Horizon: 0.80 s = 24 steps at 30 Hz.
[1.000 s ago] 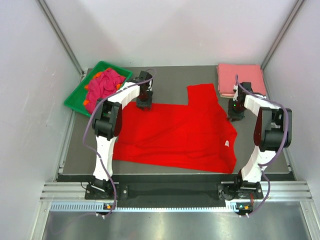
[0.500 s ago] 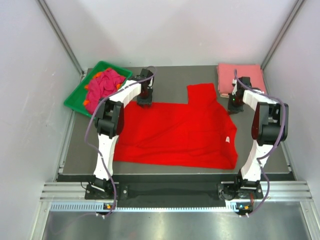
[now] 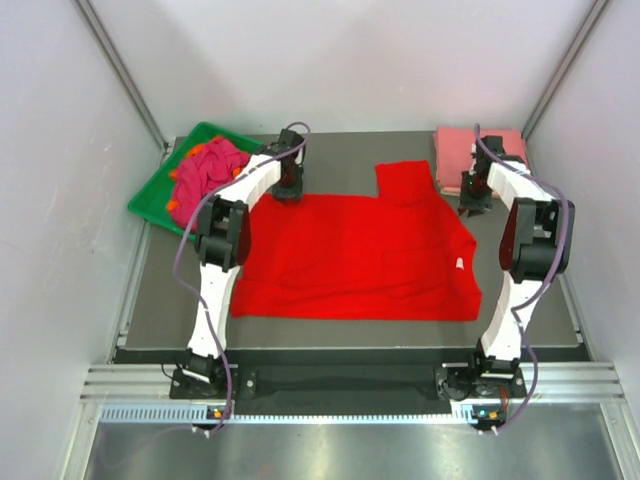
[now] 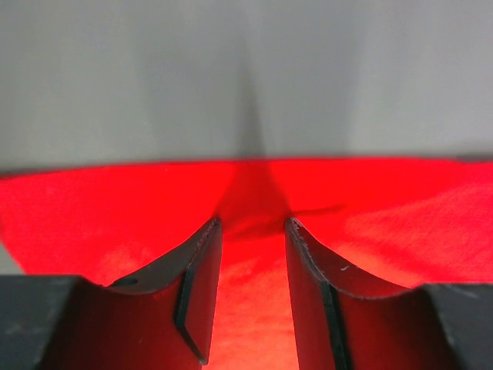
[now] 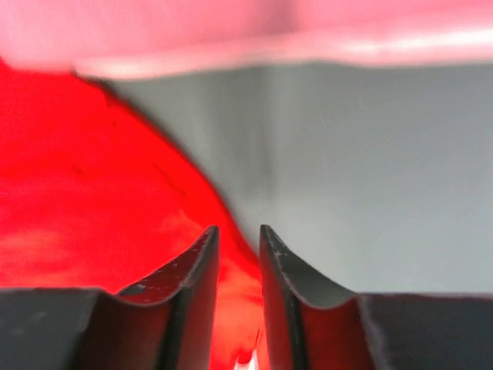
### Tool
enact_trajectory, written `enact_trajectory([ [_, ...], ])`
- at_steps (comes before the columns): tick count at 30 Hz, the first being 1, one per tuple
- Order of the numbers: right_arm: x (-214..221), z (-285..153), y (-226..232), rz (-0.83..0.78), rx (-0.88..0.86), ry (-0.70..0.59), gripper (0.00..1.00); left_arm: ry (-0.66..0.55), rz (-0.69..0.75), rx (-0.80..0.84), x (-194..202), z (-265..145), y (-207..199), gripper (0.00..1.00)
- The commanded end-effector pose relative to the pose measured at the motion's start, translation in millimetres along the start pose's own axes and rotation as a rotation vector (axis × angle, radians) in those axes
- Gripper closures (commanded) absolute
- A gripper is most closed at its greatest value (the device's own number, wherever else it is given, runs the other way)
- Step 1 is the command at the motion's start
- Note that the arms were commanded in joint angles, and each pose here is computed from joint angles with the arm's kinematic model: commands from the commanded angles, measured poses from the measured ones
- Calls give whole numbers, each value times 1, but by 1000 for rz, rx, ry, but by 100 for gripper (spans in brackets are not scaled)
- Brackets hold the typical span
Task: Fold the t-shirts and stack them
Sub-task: Fold the tshirt
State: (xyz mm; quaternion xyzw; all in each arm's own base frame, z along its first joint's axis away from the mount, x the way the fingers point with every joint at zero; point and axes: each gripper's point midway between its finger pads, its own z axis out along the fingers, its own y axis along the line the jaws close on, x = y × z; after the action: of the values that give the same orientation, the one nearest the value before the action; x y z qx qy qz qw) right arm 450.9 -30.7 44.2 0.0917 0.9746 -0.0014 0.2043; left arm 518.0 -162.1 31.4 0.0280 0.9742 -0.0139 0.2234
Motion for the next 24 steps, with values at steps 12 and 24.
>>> enact_trajectory([
  [12,142,-121,12,424,68,137,66,-25,64,224,54,-89,-52,55],
  [24,201,-112,29,590,102,203,62,131,67,240,113,-47,-52,55],
])
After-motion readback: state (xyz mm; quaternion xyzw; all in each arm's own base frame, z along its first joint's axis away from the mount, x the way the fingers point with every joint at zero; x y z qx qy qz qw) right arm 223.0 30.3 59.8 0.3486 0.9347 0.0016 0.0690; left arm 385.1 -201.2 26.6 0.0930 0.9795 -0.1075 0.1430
